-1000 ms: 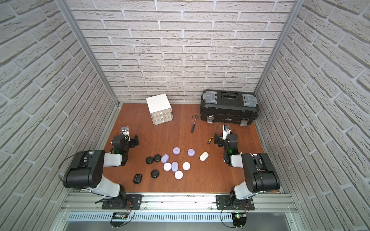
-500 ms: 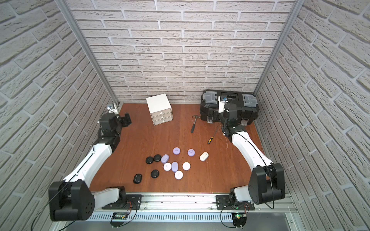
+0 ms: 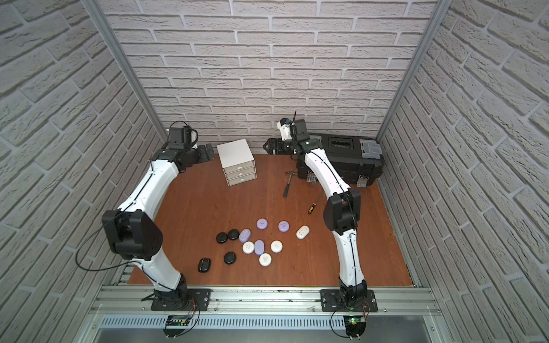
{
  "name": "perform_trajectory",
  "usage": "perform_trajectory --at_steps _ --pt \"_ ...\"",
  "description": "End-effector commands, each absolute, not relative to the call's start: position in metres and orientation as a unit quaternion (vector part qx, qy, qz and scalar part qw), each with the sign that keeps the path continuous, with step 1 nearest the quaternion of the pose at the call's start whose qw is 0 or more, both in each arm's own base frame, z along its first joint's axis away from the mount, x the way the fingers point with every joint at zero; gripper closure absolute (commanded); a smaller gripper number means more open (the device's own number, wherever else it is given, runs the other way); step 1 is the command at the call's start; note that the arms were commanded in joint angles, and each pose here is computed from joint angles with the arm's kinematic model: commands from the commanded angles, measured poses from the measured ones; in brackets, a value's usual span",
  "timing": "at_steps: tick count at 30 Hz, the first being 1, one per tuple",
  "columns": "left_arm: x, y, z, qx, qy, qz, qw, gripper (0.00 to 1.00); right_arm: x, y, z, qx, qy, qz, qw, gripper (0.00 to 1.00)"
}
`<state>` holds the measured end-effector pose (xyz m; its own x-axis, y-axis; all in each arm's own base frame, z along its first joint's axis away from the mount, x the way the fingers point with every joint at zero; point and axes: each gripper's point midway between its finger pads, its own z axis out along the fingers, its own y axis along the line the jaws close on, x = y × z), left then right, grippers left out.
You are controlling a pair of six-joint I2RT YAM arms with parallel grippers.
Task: Put the bluetooth earphones in the drawer according to color
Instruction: Move the storage box to the center of the board.
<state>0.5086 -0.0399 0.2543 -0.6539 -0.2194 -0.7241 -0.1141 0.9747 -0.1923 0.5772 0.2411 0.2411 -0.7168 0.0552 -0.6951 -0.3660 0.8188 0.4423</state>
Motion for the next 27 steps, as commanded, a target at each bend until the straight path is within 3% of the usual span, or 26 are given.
perform_trajectory --at_steps 1,12,27 --pt "0.517 -0.053 0.245 -0.103 0.914 -0.111 0.377 0.02 0.579 0.259 0.253 -0.068 0.870 0.343 0.348 0.00" --pt "0.558 -0.071 0.204 -0.120 0.911 -0.169 0.357 0.02 0.622 0.285 0.219 -0.017 0.835 0.421 0.353 0.02" --pt "0.576 -0.084 0.173 -0.117 0.914 -0.202 0.332 0.04 0.632 0.330 0.199 -0.016 0.815 0.463 0.348 0.06"
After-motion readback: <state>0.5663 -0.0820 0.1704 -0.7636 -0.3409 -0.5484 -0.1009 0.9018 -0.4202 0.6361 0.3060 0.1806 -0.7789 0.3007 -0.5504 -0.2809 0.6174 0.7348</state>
